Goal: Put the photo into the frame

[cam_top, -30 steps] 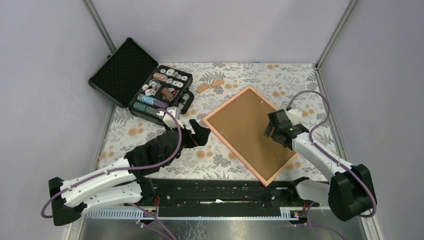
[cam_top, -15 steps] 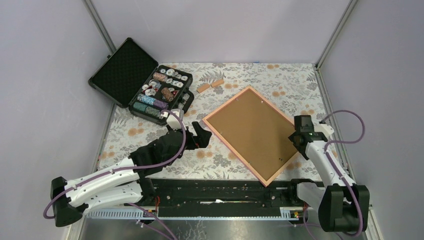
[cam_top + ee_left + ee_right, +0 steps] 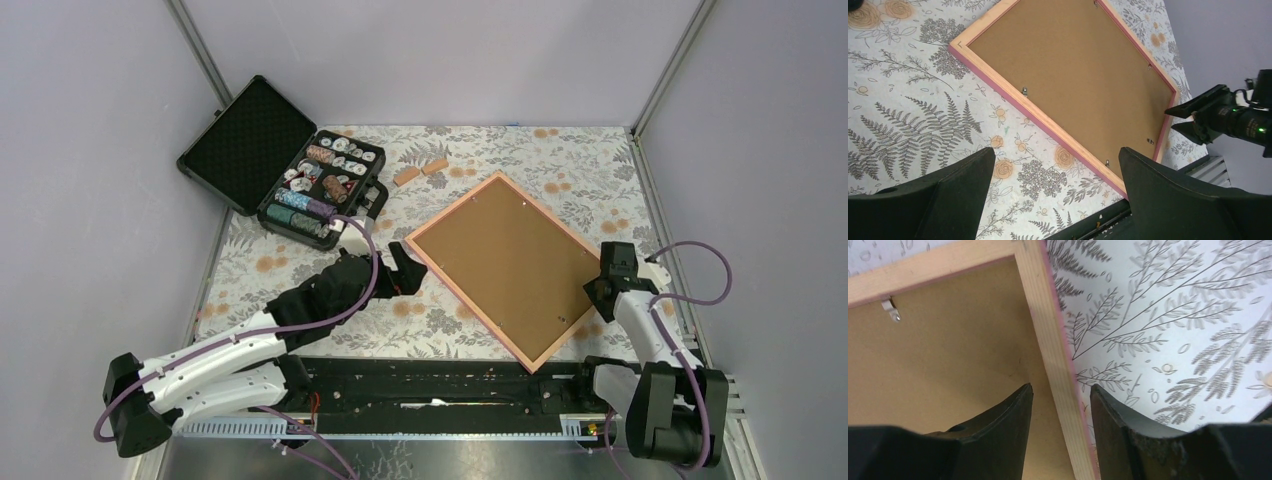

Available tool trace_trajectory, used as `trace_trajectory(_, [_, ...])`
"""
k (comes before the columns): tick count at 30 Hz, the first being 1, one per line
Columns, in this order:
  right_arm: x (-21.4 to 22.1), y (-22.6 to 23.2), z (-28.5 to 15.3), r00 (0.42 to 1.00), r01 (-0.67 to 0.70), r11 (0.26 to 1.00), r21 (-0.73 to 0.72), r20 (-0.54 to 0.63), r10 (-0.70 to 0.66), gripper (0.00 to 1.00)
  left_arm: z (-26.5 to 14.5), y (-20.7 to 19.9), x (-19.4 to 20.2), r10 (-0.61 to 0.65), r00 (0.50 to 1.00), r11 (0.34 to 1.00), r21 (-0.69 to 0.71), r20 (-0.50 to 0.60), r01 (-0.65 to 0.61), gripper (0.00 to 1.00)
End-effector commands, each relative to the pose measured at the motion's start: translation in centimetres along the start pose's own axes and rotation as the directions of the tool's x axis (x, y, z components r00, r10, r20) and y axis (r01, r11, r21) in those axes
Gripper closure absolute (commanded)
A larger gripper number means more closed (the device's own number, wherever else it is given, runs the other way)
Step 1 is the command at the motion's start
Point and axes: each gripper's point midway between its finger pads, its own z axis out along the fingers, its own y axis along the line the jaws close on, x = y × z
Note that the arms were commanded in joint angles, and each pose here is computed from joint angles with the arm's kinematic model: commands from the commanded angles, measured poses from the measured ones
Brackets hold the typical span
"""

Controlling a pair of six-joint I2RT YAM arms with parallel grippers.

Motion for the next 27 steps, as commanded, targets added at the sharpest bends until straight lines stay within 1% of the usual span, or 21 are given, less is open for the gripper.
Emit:
trace_trajectory(1, [1.5,1.6,0.8,0.998,0.013,0.995,-0.102,-0.057,-0.019,0.47,-0.1,-1.2,-0.5,-0.023,1.000,0.998,0.056,0.007,0.022,0.01])
trace_trajectory(4, [1.3,2.0,0.4,0.999,0.012,0.990,-0.141,-0.040,-0.018,0.49,0.0,-0.9,0.2,-0.035,0.999,0.998,0.055,-0.008,0.035,0.01])
trace_trajectory(7, [1.0,2.1,0.3,0.999,0.027,0.988,-0.152,-0.025,-0.031,0.56,-0.1,-0.9,0.5,-0.063,0.998,0.995,0.071,-0.011,0.064,0.01])
trace_trajectory(10, [1.7,1.9,0.5,0.997,0.039,0.989,-0.141,-0.055,-0.047,0.60,0.0,-0.9,1.0,-0.084,0.996,0.993,0.084,-0.022,0.085,0.01])
trace_trajectory(14, [2.5,2.3,0.8,0.991,0.057,0.989,-0.137,-0.109,-0.072,0.62,-0.2,-1.1,1.2,-0.084,0.996,0.992,0.087,-0.039,0.087,0.01])
trace_trajectory(17, [2.8,2.7,1.1,0.986,0.075,0.987,-0.139,-0.134,-0.094,0.73,-0.5,-1.0,1.0,-0.076,0.996,0.993,0.082,-0.042,0.079,0.01])
trace_trajectory(18, [2.8,2.9,1.2,0.984,0.090,0.985,-0.145,-0.139,-0.110,0.75,-0.6,-0.9,0.9,-0.075,0.996,0.994,0.078,-0.039,0.078,0.01])
trace_trajectory(21, [2.6,5.0,1.0,0.963,0.196,0.946,-0.257,-0.129,-0.234,0.81,-0.9,-0.6,0.9,-0.080,0.996,0.994,0.072,-0.030,0.082,0.01])
trace_trajectory(23, [2.3,6.2,0.8,0.954,0.226,0.924,-0.310,-0.123,-0.274,0.84,-1.0,-0.4,0.8,-0.092,0.995,0.993,0.071,-0.023,0.094,0.01])
trace_trajectory(24, [2.3,6.9,0.6,0.947,0.240,0.910,-0.337,-0.123,-0.295,0.89,-0.9,-0.4,0.9,-0.099,0.995,0.992,0.071,-0.023,0.100,0.01])
trace_trajectory(26, [2.5,7.4,1.0,0.932,0.264,0.901,-0.345,-0.148,-0.330,0.99,-0.9,-0.5,1.0,-0.109,0.994,0.991,0.079,-0.024,0.110,0.01])
trace_trajectory(27, [2.4,7.8,1.2,0.924,0.282,0.894,-0.349,-0.152,-0.351,1.00,-0.9,-0.5,1.1,-0.111,0.993,0.990,0.082,-0.029,0.113,0.01])
